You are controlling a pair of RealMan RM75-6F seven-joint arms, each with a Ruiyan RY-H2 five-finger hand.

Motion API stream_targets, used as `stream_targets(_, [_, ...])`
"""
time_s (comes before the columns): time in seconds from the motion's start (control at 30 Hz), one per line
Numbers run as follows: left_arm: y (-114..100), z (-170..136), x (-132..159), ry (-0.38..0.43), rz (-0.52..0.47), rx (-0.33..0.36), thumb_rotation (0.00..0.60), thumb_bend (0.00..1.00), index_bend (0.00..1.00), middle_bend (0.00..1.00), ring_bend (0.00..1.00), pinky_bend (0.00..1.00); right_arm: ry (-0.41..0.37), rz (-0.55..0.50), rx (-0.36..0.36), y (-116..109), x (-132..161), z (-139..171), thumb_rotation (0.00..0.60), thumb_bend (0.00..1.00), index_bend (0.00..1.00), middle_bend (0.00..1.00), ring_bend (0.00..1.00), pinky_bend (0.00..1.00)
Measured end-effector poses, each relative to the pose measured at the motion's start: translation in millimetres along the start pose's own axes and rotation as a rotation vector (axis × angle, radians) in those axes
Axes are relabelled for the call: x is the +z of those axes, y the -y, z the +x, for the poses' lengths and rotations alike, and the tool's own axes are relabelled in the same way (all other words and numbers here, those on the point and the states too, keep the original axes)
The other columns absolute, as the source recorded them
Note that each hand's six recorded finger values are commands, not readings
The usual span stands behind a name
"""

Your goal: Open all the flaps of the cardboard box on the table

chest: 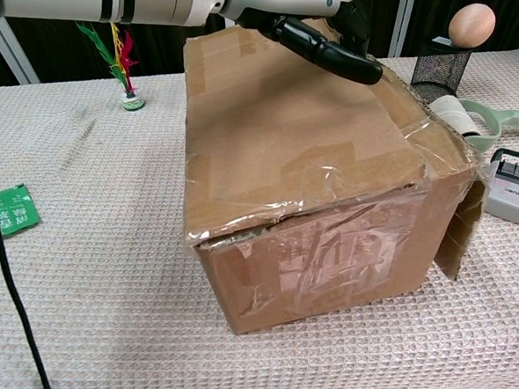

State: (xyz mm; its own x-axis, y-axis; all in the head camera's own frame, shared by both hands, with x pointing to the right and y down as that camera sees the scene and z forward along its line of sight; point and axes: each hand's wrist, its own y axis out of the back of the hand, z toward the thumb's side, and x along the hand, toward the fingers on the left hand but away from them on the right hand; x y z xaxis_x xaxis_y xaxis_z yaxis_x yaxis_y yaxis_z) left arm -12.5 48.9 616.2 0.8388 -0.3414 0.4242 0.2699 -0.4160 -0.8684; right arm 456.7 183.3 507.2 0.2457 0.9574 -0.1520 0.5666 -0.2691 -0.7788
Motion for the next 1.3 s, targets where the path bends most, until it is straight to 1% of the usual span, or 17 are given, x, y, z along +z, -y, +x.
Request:
stream_targets(0.13, [-7.7,-5.2,2.1,0.007,-0.010,0.014,0.000,0.00,0.42,0.40,0.06,0.16,0.000,0.000,0.004,1.4,1.1,-0.2,0.569,0.78,0.00,0.01,0.00,0.00])
stream_targets(0.4, [-33.1,-23.9,1.3,0.006,0.005,0.056,0.000,0.00,0.48,0.45,0.07,0.16,-0.008,0.001,0.012,4.7,5.5,-1.7,0.573,0.78,0.00,0.01,0.00,0.00])
stream_targets(0.53, [-45.9,-38.0,-3.1,-0.011,0.014,0.070,0.000,0.00,0.49,0.46,0.07,0.16,-0.015,0.000,0.015,6.0,9.0,-2.4,0.570,0.78,0.00,0.01,0.00,0.00])
stream_targets(0.73, [-66.0,-67.9,-14.8,-0.067,-0.023,0.087,0.000,0.00,0.49,0.46,0.07,0.16,-0.023,0.001,0.023,9.6,12.3,-3.6,0.571,0.78,0.00,0.02,0.00,0.00])
stream_targets(0.83, [-70.4,-85.0,-23.0,-0.107,-0.049,0.077,0.000,0.00,0.49,0.47,0.07,0.16,-0.027,0.002,0.027,12.4,14.0,-4.5,0.571,0.78,0.00,0.02,0.00,0.00])
stream_targets(1.03, [-73.0,-119.5,-36.6,-0.185,-0.098,0.030,0.000,0.00,0.48,0.47,0.07,0.16,-0.030,0.013,0.038,19.0,17.1,-7.0,0.571,0.78,0.00,0.02,0.00,0.00])
stream_targets(1.13, [-71.6,-137.3,-42.5,-0.225,-0.141,0.008,0.000,0.00,0.48,0.47,0.07,0.16,-0.032,0.019,0.043,22.7,18.6,-8.5,0.572,0.78,0.00,0.02,0.00,0.00])
stream_targets(1.3, [-67.0,-168.1,-54.3,-0.301,-0.246,-0.031,0.000,0.00,0.48,0.47,0.07,0.16,-0.028,0.027,0.060,29.7,19.0,-11.4,0.571,0.78,0.00,0.02,0.00,0.00])
